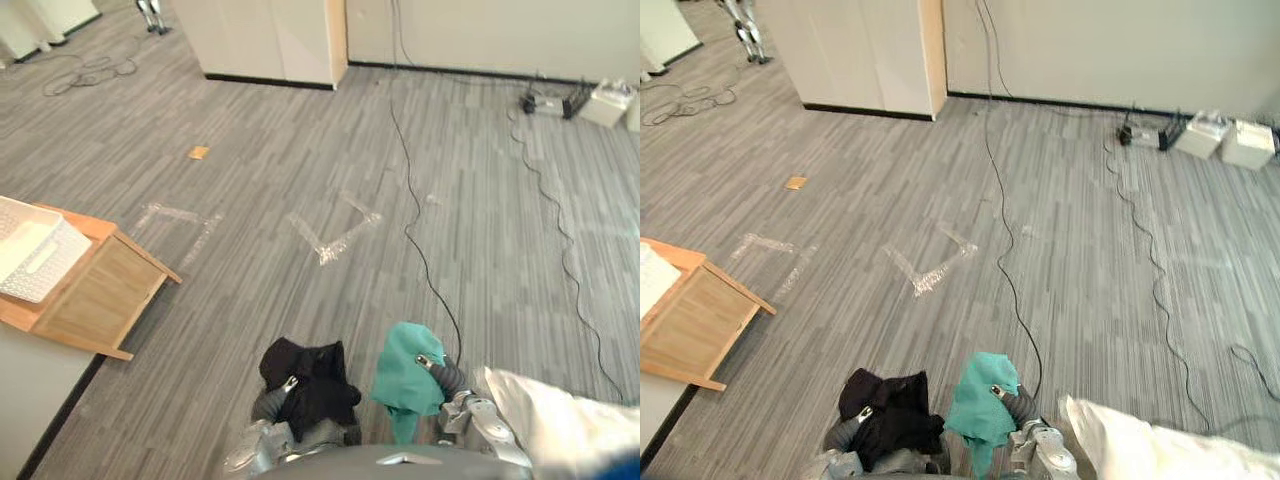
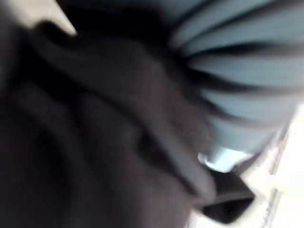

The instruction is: Tidy the bed and pick cloth on bed and put in laundry

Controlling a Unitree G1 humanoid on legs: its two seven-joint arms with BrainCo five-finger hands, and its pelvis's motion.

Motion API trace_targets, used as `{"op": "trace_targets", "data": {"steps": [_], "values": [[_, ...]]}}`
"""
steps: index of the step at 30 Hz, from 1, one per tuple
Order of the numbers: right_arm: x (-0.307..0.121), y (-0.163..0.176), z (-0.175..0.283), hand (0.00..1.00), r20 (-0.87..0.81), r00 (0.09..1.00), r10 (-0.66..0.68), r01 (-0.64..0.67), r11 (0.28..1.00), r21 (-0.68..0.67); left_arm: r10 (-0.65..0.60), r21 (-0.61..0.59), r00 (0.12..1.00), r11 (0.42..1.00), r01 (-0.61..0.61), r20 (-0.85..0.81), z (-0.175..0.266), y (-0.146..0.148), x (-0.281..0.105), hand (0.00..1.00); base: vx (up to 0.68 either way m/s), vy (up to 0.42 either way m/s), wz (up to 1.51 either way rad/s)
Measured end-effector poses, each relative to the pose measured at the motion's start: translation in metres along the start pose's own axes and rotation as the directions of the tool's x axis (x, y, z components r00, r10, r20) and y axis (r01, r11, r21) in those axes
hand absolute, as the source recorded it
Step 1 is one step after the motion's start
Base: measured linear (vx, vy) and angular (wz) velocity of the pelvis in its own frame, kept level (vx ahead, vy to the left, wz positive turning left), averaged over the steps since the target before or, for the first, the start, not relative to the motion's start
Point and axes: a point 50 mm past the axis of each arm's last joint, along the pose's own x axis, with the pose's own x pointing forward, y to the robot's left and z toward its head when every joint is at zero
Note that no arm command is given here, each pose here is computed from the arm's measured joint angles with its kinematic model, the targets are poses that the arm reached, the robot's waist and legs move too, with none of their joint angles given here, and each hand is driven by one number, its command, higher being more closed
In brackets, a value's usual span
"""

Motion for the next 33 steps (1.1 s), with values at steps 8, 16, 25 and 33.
{"op": "trace_targets", "data": {"steps": [8, 16, 25, 33], "values": [[0.004, 0.001, -0.001, 1.00, 0.012, 1.000, 0.010, -0.010, 0.999, -0.042, 0.045, 0.063, 0.999, 0.997, -0.044, -0.017, -0.002, 0.008, 0.004, 1.00, 0.36, -0.158, 0.90], [0.010, -0.011, 0.013, 1.00, 0.045, 0.999, -0.017, 0.018, 1.000, -0.024, 0.041, 0.102, 0.999, 0.994, -0.043, 0.020, -0.010, 0.002, 0.003, 1.00, 0.46, -0.361, 0.29], [0.014, -0.009, 0.015, 1.00, -0.023, 1.000, 0.022, -0.023, 0.998, -0.066, 0.018, 0.041, 0.993, 0.999, -0.023, 0.119, 0.005, -0.011, 0.004, 1.00, 0.41, -0.268, -0.06], [0.009, -0.008, 0.011, 1.00, -0.046, 0.997, 0.064, -0.070, 0.986, -0.150, 0.063, -0.030, 0.989, 0.998, -0.059, 0.132, 0.011, -0.018, 0.008, 1.00, 0.32, 0.033, 0.26]]}}
